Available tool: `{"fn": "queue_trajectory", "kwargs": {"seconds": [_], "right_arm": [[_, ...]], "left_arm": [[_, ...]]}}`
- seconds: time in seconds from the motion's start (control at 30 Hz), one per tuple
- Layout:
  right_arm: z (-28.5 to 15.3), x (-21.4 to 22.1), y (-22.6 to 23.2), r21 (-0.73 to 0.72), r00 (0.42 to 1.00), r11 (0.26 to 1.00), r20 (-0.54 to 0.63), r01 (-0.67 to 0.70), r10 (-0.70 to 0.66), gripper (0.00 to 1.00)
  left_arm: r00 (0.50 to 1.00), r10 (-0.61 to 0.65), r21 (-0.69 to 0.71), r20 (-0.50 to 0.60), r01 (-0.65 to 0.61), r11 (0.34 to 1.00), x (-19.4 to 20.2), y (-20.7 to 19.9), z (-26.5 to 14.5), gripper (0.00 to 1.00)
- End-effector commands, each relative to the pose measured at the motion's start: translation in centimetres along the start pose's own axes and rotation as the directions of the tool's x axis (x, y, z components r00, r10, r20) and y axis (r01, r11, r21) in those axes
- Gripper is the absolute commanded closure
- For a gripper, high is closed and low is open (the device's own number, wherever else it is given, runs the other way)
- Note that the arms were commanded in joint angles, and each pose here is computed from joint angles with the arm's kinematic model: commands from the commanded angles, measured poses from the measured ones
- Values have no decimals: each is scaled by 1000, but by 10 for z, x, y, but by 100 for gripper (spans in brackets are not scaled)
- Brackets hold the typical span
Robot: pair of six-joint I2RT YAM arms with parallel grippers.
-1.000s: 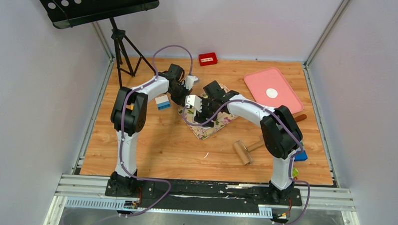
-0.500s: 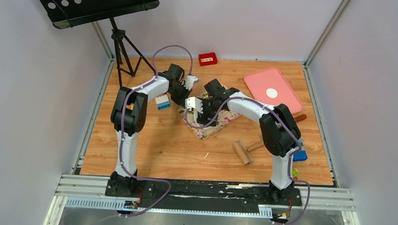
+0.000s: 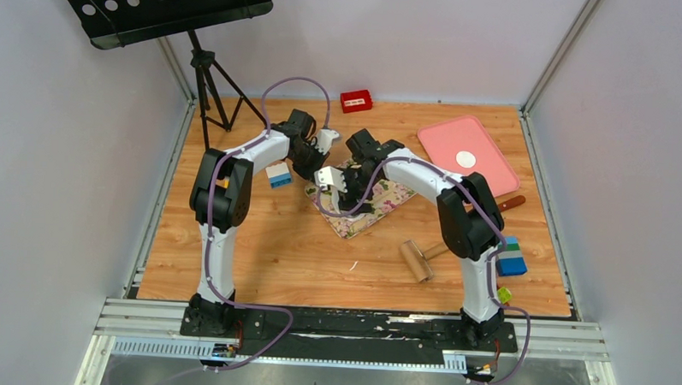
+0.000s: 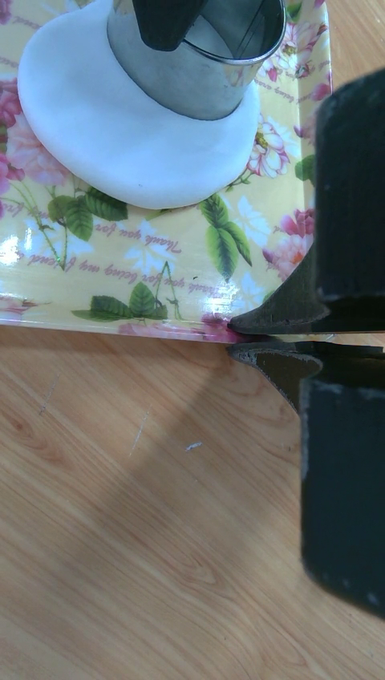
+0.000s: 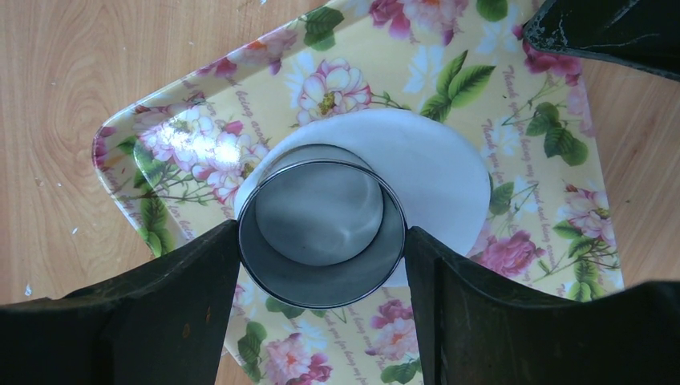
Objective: Roll out the dumpling wrappers from the dough
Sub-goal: Press the dumpling wrapper on the work surface.
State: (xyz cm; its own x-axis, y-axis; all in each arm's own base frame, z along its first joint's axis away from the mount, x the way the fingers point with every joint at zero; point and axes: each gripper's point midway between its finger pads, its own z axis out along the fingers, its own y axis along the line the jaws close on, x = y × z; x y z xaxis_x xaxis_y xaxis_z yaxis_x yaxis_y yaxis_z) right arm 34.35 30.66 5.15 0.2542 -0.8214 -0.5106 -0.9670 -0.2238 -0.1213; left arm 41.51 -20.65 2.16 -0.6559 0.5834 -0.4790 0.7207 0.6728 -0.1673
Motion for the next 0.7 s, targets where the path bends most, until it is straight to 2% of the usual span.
{"fn": "queue_trajectory", "kwargs": {"seconds": [0.0, 0.67], "right_arm": [[22, 40, 31, -102, 985, 985, -120, -138, 126, 40], [26, 54, 38, 43, 933, 961, -231, -272, 275, 41]], "left_arm": [[986, -56, -5, -160, 56, 998, 50, -5, 18, 100], [985, -65, -17, -160, 63, 998, 50, -3, 18, 100]]}}
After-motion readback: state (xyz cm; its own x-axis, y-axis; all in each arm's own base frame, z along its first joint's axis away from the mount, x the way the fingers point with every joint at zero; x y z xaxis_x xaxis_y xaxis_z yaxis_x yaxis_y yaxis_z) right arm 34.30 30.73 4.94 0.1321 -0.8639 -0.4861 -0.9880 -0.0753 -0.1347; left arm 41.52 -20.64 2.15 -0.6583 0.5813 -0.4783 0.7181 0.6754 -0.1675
